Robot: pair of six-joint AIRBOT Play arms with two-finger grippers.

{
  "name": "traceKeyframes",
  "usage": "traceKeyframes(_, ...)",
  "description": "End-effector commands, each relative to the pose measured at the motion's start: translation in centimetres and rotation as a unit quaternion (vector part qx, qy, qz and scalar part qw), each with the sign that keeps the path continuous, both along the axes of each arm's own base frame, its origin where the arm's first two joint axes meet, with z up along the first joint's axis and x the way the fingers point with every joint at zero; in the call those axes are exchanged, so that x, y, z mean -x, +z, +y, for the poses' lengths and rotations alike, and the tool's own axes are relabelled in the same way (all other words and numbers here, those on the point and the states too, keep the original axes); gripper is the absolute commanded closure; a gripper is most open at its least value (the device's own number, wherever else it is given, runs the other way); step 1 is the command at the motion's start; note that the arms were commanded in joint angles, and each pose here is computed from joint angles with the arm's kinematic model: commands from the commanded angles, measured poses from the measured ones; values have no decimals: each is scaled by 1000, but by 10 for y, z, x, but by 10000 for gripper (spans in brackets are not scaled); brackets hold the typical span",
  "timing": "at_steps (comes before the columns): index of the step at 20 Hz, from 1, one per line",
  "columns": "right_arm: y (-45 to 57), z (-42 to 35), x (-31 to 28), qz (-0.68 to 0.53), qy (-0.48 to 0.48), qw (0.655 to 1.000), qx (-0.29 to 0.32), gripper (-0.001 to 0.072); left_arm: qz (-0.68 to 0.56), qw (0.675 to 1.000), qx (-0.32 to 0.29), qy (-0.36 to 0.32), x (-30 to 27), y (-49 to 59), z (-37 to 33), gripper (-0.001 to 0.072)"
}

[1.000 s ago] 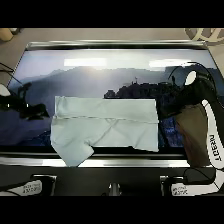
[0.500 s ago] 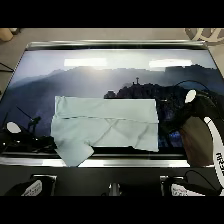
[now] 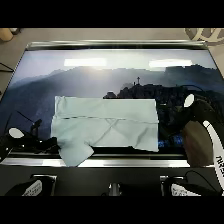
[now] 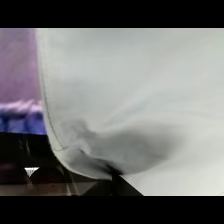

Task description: Fold the shirts.

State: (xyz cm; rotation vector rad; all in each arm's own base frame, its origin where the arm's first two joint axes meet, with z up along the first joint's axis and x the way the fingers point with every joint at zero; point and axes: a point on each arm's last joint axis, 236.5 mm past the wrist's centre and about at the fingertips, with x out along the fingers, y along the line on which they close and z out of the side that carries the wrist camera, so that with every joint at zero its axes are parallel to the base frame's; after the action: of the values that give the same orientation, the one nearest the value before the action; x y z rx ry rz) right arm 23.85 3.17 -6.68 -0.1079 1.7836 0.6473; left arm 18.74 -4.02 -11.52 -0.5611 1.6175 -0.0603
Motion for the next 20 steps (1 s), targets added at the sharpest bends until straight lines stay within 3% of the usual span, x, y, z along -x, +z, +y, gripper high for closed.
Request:
traceKeyframes(1, -16, 9, 31, 21, -19, 1000, -9, 162, -10, 1000, -5, 3, -4, -2, 2, 674)
traceKeyframes(9, -35, 41, 38, 7, -78, 995, -61, 139, -16, 1000, -7, 2, -5, 1, 3, 674)
traceKeyframes(15, -50, 43, 42, 4, -106, 993, -54, 167, -17, 1000, -8, 2, -5, 1, 3, 674)
traceKeyframes(16, -52, 43, 42, 3, -108, 993, -54, 235, -17, 1000, -8, 3, -5, 1, 3, 674)
traceKeyframes(18, -53, 42, 40, -3, -110, 993, -52, 464, -17, 1000, -6, 4, -6, 1, 2, 674)
traceKeyframes(19, -54, 41, 37, -8, -112, 992, -50, 689, -18, 1000, -3, 6, -7, 2, 1, 674)
traceKeyframes(20, -54, 41, 33, -14, -116, 992, -48, 694, -20, 1000, -3, 6, -8, 3, 1, 674)
